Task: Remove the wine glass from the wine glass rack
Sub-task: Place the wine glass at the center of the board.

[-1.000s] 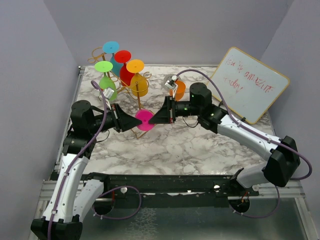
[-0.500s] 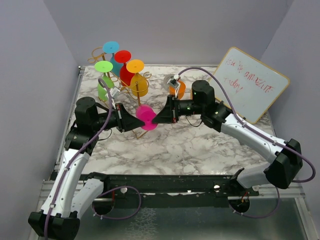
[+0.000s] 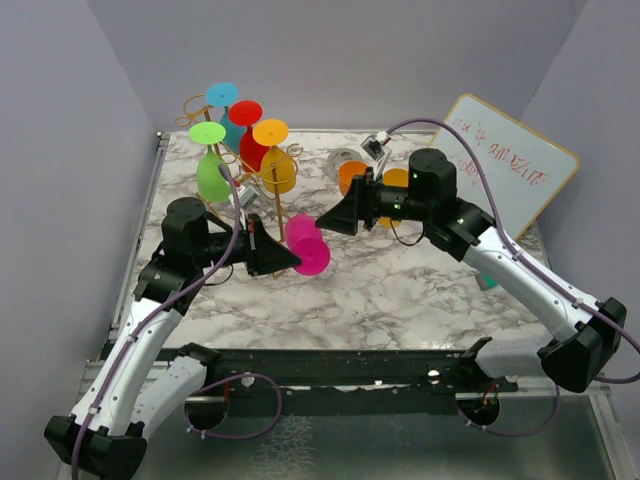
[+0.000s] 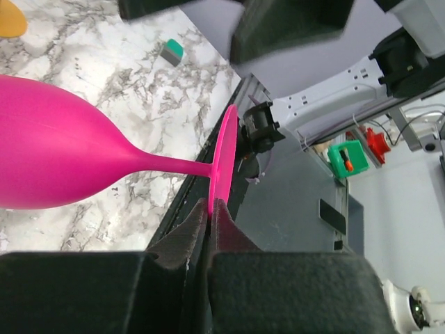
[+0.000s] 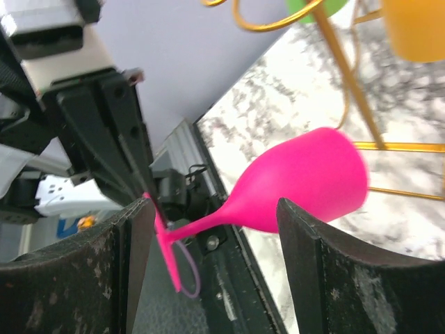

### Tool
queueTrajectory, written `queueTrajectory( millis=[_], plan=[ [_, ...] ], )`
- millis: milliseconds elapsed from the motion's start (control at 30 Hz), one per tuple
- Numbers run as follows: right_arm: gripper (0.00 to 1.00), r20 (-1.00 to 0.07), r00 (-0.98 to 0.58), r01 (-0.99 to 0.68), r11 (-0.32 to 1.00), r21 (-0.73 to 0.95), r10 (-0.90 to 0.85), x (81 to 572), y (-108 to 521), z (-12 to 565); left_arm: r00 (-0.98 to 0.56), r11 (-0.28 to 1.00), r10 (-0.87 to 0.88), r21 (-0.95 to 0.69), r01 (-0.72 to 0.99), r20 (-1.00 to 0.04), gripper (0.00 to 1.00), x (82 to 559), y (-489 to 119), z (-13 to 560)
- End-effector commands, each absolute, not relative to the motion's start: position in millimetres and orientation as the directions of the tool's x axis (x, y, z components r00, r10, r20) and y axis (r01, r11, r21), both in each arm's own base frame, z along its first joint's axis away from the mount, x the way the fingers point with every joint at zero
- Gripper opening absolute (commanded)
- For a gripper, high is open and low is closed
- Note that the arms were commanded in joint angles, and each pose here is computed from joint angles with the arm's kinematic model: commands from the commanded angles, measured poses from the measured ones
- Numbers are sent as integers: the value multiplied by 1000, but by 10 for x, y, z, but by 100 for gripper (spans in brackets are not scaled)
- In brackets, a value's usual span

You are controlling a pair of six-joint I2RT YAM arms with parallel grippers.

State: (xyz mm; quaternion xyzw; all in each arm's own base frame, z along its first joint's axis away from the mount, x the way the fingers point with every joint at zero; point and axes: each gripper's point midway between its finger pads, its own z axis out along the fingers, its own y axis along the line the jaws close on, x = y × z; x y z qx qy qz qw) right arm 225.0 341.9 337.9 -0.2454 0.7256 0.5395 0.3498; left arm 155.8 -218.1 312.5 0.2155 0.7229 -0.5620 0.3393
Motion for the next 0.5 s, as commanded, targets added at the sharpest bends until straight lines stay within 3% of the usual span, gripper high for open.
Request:
queueTrajectory(
  millis=[0,100,267,467],
  plan=[
    [77,-809,-581,-709,434,557,90,2532,3166,3429,-601,212,-3,-587,781,-800,0,1406,-2260,3098],
    [77,-783,-607,-666,451,594,134,2713,3003,3357,-552,187,28,-538,822,-834,0,1342,-2310,3069],
    [77,-656,-716,-573,335,748,240,2938,2617,3296,-354,75,29,-351,933,-935,0,1178,-2333,3170],
    [78,-657,-723,-608,254,752,215,2912,2538,3319,-140,-38,-12,-140,989,-990,0,1001,-2308,3196]
  ],
)
